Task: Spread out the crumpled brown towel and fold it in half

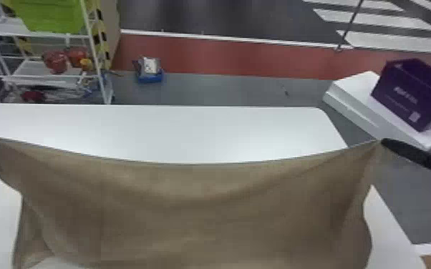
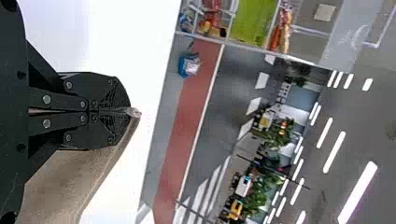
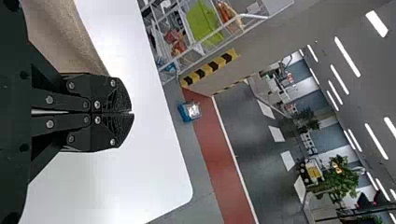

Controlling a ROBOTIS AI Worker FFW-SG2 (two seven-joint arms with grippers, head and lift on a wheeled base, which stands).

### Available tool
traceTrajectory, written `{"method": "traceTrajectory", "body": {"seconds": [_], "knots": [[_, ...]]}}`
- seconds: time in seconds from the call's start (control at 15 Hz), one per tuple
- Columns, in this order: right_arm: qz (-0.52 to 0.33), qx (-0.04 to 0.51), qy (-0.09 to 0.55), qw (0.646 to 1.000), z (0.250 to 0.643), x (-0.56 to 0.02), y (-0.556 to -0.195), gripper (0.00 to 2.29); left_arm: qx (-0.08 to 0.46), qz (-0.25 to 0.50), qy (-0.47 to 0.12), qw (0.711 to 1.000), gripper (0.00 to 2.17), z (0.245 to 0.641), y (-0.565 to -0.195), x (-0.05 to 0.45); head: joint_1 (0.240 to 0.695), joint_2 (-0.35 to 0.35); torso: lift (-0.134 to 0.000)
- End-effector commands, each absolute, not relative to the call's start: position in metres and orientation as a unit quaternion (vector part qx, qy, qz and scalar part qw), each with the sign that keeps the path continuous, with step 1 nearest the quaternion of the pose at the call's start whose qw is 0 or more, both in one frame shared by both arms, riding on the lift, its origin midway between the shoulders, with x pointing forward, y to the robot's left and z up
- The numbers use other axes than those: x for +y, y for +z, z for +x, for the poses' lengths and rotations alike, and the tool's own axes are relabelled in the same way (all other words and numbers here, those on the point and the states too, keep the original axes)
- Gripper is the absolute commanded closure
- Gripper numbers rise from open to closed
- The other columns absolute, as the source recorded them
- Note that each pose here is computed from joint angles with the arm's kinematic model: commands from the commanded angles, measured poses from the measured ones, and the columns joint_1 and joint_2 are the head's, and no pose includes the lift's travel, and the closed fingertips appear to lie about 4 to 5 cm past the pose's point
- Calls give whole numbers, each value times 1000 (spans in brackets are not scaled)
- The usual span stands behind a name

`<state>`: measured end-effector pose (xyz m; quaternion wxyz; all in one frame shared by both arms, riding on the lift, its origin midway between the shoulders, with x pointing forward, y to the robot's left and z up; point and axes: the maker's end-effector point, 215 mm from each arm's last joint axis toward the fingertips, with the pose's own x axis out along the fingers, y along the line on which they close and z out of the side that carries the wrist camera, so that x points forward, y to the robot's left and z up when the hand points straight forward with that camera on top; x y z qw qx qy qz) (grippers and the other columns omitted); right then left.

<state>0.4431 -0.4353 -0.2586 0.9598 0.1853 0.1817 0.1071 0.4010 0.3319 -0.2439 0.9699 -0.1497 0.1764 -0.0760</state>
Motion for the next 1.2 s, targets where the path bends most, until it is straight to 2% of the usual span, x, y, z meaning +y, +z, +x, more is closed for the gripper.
{"method": "traceTrajectory", "body": {"seconds": [0.0,0.2,0.33,0.53,0.73,0.93,1.0,1.07,1.13], "knots": [[162,165,108,967,476,-431,-270,1484,176,-143,-72,971,1878,426,-258,326,695,-139,-123],[151,153,79,974,502,-459,-281,1484,151,-122,-51,980,1878,454,-263,332,695,-131,-123],[120,152,76,978,521,-468,-297,1484,169,-112,-40,978,1878,470,-285,332,695,-140,-123],[81,147,88,982,544,-454,-324,1484,162,-67,-27,984,1878,501,-309,321,695,-150,-123],[42,125,99,986,567,-434,-335,1480,122,-33,-33,991,1878,530,-313,304,695,-136,-123],[5,106,85,991,585,-429,-344,1477,110,-11,-47,993,1875,553,-331,274,695,-134,-123],[-6,104,75,992,591,-432,-348,1332,116,-2,-46,992,1764,559,-339,270,695,-138,-123],[-18,110,64,992,595,-434,-356,809,127,9,-41,991,1325,560,-350,268,695,-142,-123],[-26,121,47,991,597,-441,-364,279,132,23,-38,990,633,560,-356,268,695,-151,-123]]}}
